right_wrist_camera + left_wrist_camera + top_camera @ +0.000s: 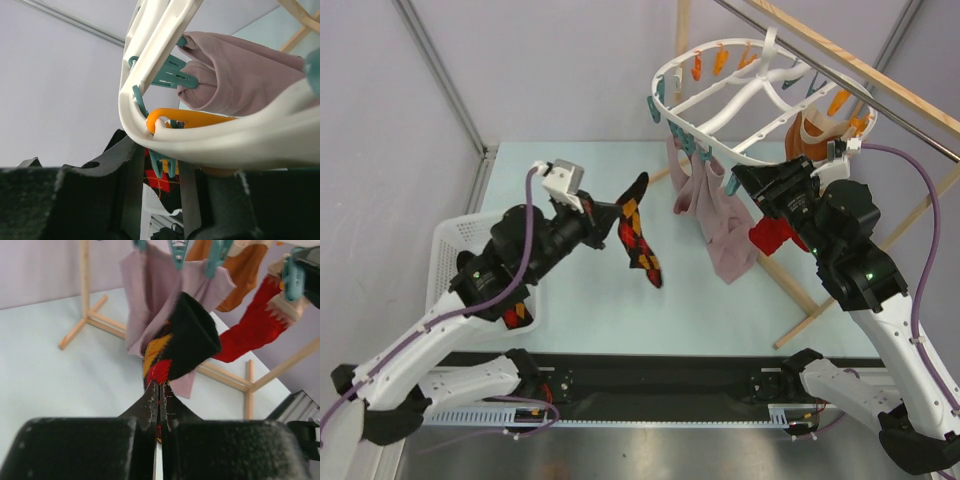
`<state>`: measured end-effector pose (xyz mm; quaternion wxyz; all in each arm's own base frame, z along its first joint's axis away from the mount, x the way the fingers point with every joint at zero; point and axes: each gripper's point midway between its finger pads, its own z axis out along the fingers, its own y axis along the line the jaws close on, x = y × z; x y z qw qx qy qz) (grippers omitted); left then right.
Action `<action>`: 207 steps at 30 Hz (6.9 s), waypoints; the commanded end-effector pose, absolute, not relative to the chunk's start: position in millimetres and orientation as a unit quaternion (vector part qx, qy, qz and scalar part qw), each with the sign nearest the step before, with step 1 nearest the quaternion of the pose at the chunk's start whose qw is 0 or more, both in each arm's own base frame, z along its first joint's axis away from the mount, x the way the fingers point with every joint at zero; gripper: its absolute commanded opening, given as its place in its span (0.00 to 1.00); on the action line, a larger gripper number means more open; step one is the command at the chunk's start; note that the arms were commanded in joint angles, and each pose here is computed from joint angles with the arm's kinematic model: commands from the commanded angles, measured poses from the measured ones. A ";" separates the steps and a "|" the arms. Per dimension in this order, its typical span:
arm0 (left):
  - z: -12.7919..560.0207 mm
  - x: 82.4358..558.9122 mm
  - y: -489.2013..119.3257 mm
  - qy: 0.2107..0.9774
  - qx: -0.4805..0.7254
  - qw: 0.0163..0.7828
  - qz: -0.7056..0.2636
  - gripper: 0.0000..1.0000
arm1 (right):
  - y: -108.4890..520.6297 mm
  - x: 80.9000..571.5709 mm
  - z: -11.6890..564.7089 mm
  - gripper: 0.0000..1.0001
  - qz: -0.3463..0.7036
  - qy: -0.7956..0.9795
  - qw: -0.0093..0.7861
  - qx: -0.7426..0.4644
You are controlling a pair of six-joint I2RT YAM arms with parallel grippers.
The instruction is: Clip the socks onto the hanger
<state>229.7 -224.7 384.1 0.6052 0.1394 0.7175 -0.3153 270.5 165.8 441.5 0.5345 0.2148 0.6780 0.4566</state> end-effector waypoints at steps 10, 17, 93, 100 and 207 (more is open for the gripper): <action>410.2 210.9 -287.2 0.746 0.059 0.631 -0.202 0.00 | 157.7 274.6 451.9 0.00 0.449 0.666 0.550 0.229; 408.3 213.7 -313.9 0.754 0.057 0.623 -0.202 0.00 | 156.8 275.8 451.3 0.00 0.444 0.667 0.553 0.229; 429.7 220.5 -375.0 0.735 0.094 0.647 -0.181 0.00 | 163.8 274.2 441.4 0.00 0.439 0.678 0.540 0.236; 442.1 219.4 -360.4 0.728 0.074 0.652 -0.199 0.00 | 164.3 273.5 445.0 0.00 0.443 0.675 0.542 0.233; 426.1 544.1 -316.0 0.575 0.243 0.707 -0.333 0.62 | 132.7 152.0 495.3 0.78 0.380 0.671 0.632 -0.078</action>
